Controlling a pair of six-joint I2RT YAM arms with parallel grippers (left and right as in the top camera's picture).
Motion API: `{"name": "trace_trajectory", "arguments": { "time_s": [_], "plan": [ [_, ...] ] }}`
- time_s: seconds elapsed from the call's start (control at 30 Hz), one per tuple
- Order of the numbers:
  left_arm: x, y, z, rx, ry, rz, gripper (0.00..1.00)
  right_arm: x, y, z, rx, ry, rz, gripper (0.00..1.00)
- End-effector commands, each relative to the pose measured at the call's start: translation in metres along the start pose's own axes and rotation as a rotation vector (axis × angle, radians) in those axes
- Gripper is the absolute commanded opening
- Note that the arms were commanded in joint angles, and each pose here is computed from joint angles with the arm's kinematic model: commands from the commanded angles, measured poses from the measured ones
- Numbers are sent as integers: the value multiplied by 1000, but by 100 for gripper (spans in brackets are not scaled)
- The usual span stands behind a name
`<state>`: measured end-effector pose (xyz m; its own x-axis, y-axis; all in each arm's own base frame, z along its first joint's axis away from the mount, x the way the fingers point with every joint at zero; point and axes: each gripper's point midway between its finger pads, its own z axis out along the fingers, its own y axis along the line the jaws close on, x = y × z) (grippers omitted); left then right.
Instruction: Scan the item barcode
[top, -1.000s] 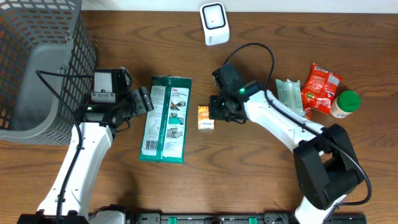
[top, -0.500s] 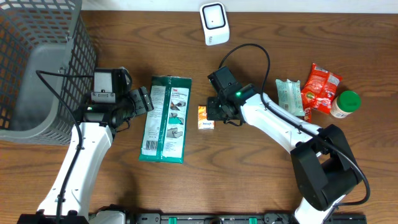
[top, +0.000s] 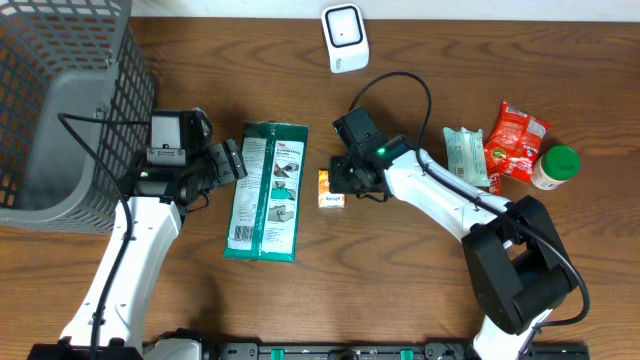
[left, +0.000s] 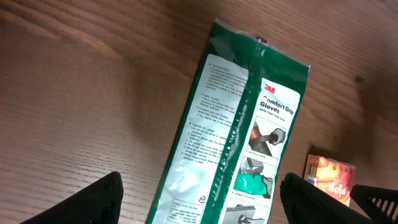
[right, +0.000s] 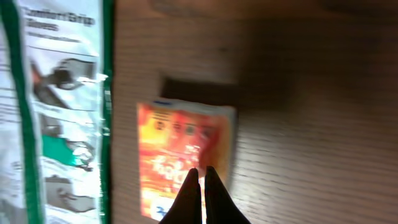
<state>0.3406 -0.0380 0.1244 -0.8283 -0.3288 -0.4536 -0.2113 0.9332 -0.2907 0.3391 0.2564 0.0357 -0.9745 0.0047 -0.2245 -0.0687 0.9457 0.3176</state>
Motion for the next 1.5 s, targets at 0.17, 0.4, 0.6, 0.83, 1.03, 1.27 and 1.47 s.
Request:
{"name": "trace_trajectory", "arguments": {
  "time_s": [0.17,0.4,0.6,0.83,1.03,1.27,1.47],
  "plan": [
    [2,4,2,-14,7,5,81,11,-5,11,18,40,1,1],
    [2,4,2,-14,7,5,81,22,-22,26,80,72,9,1],
    [2,3,2,-13,7,6,81,23,-35,25,135,75,20,1],
    [3,2,2,-6,11,7,81,29,-41,24,158,97,25,1],
    [3,2,2,-6,11,7,81,28,-40,25,155,92,30,1],
    [3,2,2,-7,13,7,81,27,-41,25,156,92,33,1],
    [4,3,4,-9,18,6,81,20,-41,10,144,69,33,1]
  ]
}}
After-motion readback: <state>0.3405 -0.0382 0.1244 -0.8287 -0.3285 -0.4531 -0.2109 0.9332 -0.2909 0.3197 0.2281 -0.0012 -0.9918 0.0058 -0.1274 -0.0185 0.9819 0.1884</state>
